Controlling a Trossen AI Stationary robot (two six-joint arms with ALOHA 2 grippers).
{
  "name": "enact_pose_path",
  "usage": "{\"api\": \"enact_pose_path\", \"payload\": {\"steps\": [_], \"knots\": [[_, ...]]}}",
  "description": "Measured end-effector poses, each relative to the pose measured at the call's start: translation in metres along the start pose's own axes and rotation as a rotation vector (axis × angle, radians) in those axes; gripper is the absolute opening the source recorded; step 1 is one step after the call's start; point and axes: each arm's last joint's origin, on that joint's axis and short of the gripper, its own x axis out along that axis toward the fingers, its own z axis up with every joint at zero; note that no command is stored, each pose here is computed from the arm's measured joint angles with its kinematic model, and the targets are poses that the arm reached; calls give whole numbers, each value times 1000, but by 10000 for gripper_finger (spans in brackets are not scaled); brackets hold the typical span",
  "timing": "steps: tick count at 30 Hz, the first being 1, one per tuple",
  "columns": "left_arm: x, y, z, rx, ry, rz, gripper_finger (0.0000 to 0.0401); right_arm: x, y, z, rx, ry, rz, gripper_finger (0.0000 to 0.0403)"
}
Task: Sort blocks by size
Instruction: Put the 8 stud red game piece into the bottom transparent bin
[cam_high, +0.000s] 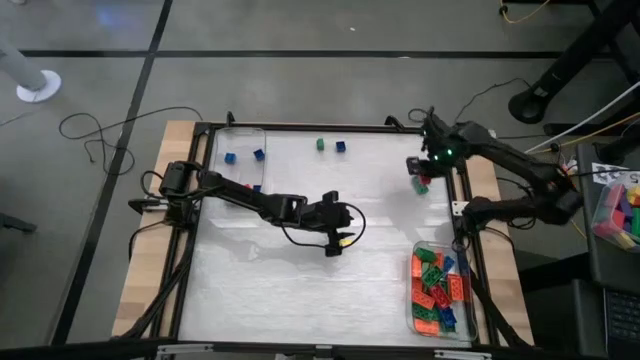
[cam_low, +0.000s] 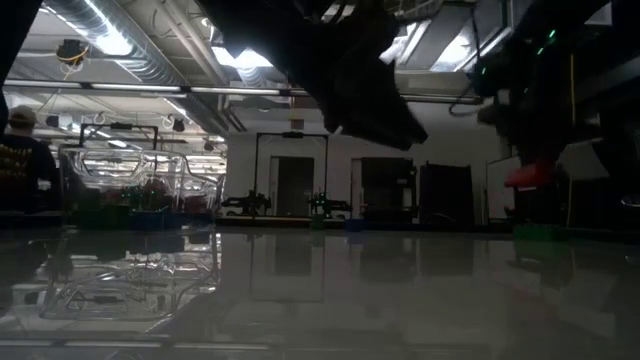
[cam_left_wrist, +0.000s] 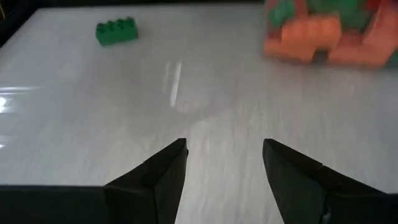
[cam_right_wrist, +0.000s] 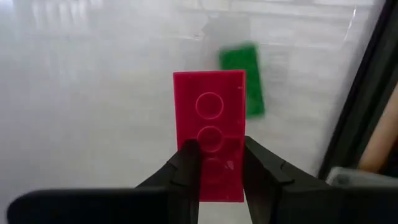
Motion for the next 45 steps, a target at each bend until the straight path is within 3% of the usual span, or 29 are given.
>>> {"api": "enact_pose_path", "payload": {"steps": [8,14,18,25,30,36,39,45], "knots": [[15,-15,10,-163,-240,-48,198,-34,20,-84,-238,-18,145,90],[27,-31,7,-182,-372,-92,198,-48,20,-139,-347,-22,232,91],[30,-35,5,-165,-406,-98,198,-50,23,-170,-419,-3,288,91],[31,-34,4,-162,-394,-96,198,-48,32,-232,-681,106,409,92],[31,-34,5,-163,-397,-96,198,-37,27,-267,-857,184,350,92],[31,-34,4,-159,-393,-94,198,-20,25,-293,-959,256,225,106],[31,-34,4,-159,-394,-95,198,-12,26,-299,-970,327,159,128],[30,-35,5,-182,-397,-101,198,-2,29,-305,-974,308,108,194]]}}
